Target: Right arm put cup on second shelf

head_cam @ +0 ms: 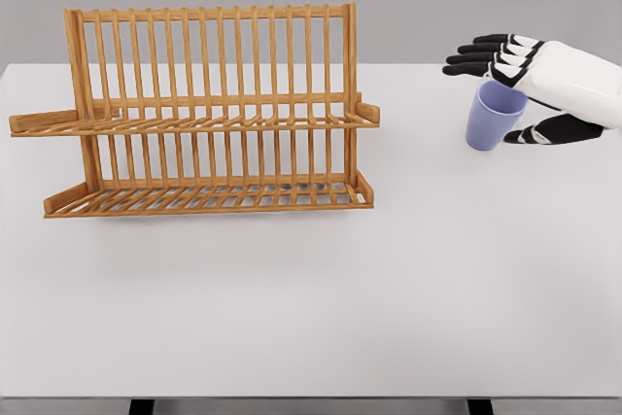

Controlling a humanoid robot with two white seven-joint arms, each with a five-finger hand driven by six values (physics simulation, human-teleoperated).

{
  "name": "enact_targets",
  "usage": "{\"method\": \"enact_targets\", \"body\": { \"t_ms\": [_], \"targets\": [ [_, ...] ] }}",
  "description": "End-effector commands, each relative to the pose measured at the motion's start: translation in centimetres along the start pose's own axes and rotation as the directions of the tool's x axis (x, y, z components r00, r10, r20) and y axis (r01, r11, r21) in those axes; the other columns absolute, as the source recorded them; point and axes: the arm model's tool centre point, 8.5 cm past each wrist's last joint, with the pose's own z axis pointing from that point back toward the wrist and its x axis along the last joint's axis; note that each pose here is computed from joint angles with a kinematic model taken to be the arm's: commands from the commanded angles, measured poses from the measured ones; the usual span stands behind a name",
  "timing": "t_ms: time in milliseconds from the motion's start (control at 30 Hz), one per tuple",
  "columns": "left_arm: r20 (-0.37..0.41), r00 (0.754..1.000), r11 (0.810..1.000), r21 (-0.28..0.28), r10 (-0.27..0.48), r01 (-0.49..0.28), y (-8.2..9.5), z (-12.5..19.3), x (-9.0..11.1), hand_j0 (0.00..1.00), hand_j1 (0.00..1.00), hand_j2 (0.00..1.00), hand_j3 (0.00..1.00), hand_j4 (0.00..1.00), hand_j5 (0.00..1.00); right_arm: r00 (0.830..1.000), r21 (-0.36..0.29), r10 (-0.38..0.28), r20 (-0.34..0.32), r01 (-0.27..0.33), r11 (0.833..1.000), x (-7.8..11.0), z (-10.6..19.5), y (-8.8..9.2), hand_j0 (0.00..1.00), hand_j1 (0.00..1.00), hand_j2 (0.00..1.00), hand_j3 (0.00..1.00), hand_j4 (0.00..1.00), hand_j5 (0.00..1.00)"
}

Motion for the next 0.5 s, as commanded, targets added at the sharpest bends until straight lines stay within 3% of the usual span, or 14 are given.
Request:
{"method": "enact_targets", "body": {
  "t_ms": [0, 133, 200, 267, 300, 367, 467],
  "targets": [
    [0.0, 1.0, 1.0, -0.001, 0.0, 0.0, 0.0, 0.0, 0.0, 1.0, 1.0, 1.0, 1.0, 1.0, 1.0, 1.0, -0.003, -0.006, -0.002, 0.006, 1.0, 0.0, 0.1, -0.1, 1.0, 1.0, 1.0, 1.0, 1.0, 1.0],
    [0.0, 1.0, 1.0, -0.001, 0.0, 0.0, 0.0, 0.0, 0.0, 1.0, 1.0, 1.0, 1.0, 1.0, 1.0, 1.0, -0.001, 0.003, -0.005, -0.003, 1.0, -0.1, 0.0, -0.1, 1.0, 1.0, 1.0, 1.0, 1.0, 1.0],
    [0.0, 1.0, 1.0, -0.001, 0.0, 0.0, 0.0, 0.0, 0.0, 1.0, 1.0, 1.0, 1.0, 1.0, 1.0, 1.0, 0.029, 0.016, -0.022, -0.016, 0.999, -0.5, 0.5, -0.9, 1.0, 1.0, 1.0, 1.0, 1.0, 1.0],
    [0.0, 1.0, 1.0, -0.001, 0.0, 0.0, 0.0, 0.0, 0.0, 1.0, 1.0, 1.0, 1.0, 1.0, 1.0, 0.992, -0.002, -0.128, -0.023, 0.128, 0.992, -1.3, 1.6, -0.9, 1.0, 1.0, 1.0, 1.0, 1.0, 1.0],
    [0.0, 1.0, 1.0, -0.001, 0.0, 0.0, 0.0, 0.0, 0.0, 1.0, 1.0, 1.0, 1.0, 1.0, 1.0, 0.982, 0.042, -0.19, -0.02, 0.191, 0.981, -1.5, 2.0, -0.2, 1.0, 1.0, 1.0, 1.0, 1.0, 1.0],
    [0.0, 1.0, 1.0, -0.001, 0.0, 0.0, 0.0, 0.0, 0.0, 1.0, 1.0, 1.0, 1.0, 1.0, 1.0, 0.947, 0.082, -0.319, -0.025, 0.32, 0.944, -2.8, 3.2, 0.7, 1.0, 1.0, 1.0, 1.0, 1.0, 1.0],
    [0.0, 1.0, 1.0, -0.001, 0.0, 0.0, 0.0, 0.0, 0.0, 1.0, 1.0, 1.0, 1.0, 1.0, 1.0, 0.935, 0.049, -0.354, -0.035, 0.355, 0.933, -3.5, 3.7, 0.6, 1.0, 1.0, 1.0, 1.0, 1.0, 1.0]
  ]
}}
